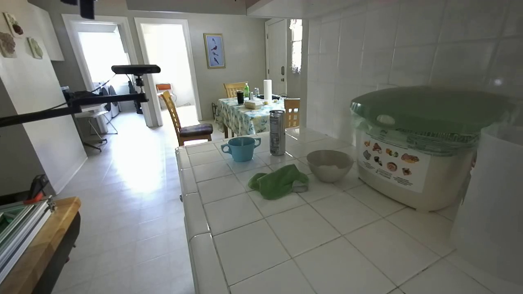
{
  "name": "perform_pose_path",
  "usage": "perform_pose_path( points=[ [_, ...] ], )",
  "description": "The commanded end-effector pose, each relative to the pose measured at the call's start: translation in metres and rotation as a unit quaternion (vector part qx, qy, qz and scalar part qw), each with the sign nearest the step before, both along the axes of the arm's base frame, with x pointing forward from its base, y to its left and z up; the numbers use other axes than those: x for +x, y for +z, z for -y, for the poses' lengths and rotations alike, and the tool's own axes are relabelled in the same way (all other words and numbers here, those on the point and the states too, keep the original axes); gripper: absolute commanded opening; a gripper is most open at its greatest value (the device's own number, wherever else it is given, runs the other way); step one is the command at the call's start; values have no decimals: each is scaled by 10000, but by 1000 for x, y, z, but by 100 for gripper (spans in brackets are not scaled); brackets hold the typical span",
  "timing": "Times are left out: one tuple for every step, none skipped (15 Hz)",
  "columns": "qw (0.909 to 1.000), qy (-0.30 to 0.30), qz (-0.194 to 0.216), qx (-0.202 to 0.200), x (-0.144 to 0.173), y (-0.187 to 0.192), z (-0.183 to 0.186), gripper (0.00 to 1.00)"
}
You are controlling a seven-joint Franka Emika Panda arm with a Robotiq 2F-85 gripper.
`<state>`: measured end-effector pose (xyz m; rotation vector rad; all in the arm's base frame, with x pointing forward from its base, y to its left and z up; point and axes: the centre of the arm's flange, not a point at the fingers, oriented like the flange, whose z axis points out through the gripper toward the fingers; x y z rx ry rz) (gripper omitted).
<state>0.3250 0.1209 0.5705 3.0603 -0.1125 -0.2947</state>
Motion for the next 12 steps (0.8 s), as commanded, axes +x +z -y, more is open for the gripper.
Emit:
perform_pose_path(
  points=[
    [9995, 188, 238, 47, 9, 13, 79, 100],
    [9993, 210, 304, 80, 14, 19, 109, 100],
    [9989, 226, 390, 137, 19, 18, 134, 100],
    [9984, 221, 480, 183, 22, 20, 157, 100],
    [9977, 221, 592, 261, 29, 22, 176, 100],
    [9967, 222, 704, 330, 32, 20, 190, 100],
    [9953, 257, 847, 401, 39, 20, 198, 100],
    [9936, 290, 1001, 431, 44, 19, 203, 100],
    [9928, 312, 1074, 421, 50, 19, 202, 100],
    [9917, 349, 1163, 418, 55, 18, 201, 100],
    [9905, 418, 1246, 416, 60, 17, 197, 100],
    [9894, 460, 1322, 398, 65, 16, 194, 100]
  ],
)
